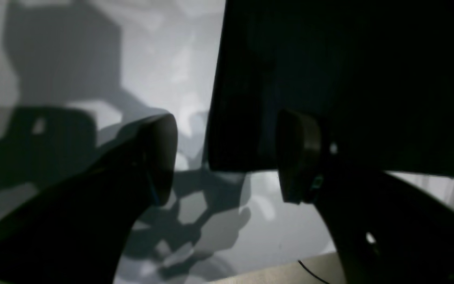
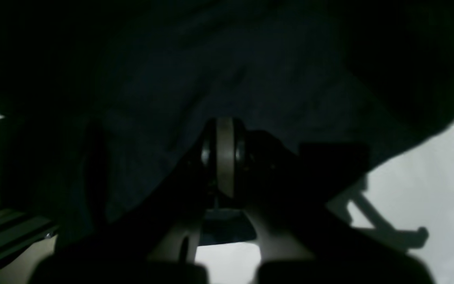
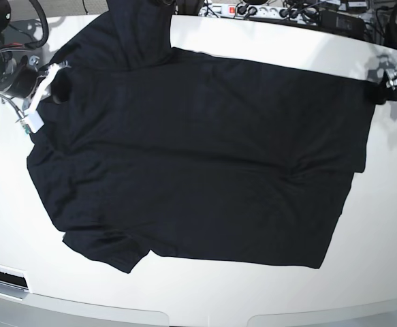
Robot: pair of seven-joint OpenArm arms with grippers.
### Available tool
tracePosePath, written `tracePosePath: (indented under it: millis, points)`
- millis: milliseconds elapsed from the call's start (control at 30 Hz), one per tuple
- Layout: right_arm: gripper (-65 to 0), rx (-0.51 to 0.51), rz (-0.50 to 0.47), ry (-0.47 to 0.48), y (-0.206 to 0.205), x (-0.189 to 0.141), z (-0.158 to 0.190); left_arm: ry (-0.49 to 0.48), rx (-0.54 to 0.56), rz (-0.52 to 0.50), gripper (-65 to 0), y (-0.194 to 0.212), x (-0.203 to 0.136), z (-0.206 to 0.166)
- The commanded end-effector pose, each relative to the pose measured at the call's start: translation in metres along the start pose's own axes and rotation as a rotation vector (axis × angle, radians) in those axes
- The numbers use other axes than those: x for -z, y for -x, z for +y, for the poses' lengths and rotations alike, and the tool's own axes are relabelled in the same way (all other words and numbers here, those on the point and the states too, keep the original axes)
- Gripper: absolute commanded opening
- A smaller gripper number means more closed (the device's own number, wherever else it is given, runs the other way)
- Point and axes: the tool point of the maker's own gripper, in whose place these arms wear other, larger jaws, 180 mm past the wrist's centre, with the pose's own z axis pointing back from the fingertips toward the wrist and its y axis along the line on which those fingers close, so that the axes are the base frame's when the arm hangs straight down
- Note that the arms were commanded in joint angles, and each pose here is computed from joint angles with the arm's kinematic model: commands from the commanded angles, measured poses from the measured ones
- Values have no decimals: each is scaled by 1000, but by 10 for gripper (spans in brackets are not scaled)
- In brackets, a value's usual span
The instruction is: Layout the t-shirt on the table in an organized manner, then fold the t-shirt properly
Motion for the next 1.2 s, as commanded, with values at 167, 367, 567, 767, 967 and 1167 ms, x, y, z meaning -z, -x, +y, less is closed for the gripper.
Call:
tracePosePath:
  millis: [167,367,567,767,967,1167]
  points:
    - [-650,-19,-29,5,-10,-6,-3,-57,66,35,-245,4,-9,13]
    - [-650,-19,-29,5,-10,-6,-3,-9,101,155,-245,34,7,-3]
    - [-650,-18,-25,6,-9,-6,-3,97,166,294,-245,78,32,-39]
    - [-650,-19,-10,6,-7,-6,-3,137,145,308,-575,87,38,-51]
    - [-650,-23,-18,-38,-6,-6,5,117,59,143,-650,44,27,-39]
    - [-650,59,-29,-40,10,-19,1,54,11,8,-650,7,6,-15]
